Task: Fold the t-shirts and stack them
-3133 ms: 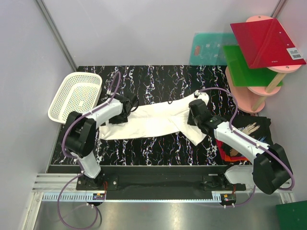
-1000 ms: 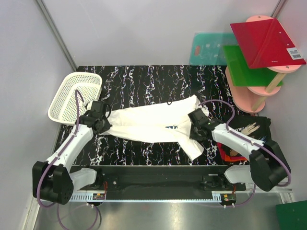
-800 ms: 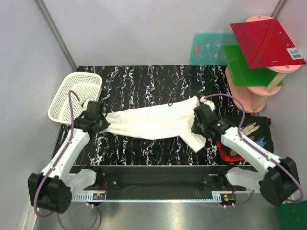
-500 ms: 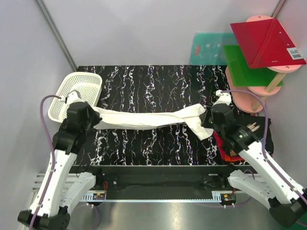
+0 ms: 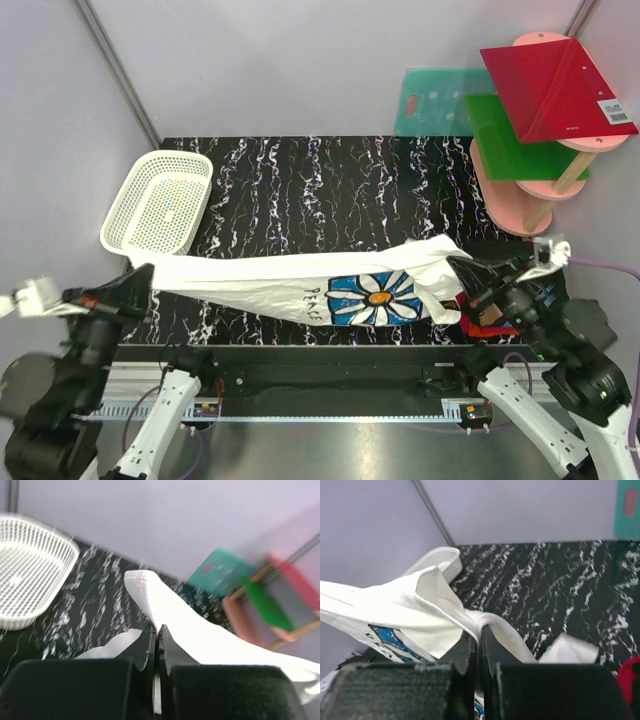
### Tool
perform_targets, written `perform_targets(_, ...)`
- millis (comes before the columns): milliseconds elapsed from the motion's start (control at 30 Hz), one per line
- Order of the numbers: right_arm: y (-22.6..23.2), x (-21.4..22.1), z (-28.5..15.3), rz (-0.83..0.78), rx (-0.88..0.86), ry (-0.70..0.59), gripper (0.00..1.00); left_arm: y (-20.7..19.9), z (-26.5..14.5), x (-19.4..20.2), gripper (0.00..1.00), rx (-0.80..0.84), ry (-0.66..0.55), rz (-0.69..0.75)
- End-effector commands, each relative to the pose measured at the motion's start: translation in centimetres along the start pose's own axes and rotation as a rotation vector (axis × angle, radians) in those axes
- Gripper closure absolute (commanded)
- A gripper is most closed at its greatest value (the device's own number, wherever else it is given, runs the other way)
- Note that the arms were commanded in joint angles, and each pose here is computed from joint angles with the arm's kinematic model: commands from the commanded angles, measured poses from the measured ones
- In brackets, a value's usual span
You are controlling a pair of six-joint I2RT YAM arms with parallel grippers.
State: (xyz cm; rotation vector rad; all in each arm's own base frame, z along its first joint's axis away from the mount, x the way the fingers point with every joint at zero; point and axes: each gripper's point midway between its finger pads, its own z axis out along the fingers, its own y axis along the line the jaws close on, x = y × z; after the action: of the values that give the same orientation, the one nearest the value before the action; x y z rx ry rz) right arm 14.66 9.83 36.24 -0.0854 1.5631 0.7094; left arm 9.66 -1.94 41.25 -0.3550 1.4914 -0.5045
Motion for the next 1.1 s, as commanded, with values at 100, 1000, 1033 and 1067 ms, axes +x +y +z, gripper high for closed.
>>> perform_targets(100,-3.4,-1.5,1.0,-0.045,0.179,-0.097,1.00,2.5,3.2,0.6,1.00,-0.162,0.048,0.078)
perform_targets(1000,4.5,-6.5,-6.8,-0.175,-0.228,-0.275,1.00,-2.1,-9.2,-4.3,1.00,0.120,-0.204,0.094)
perform_targets(1033,4.7,-7.0,-7.4,-0.180,-0.227,-0.293,1.00,-2.5,-10.0,-4.8,1.00,0.127,-0.219,0.102)
perform_targets(1067,4.5,-7.2,-7.4,-0.183,-0.206,-0.301,1.00,-3.2,-10.7,-6.0,1.00,0.128,-0.250,0.106)
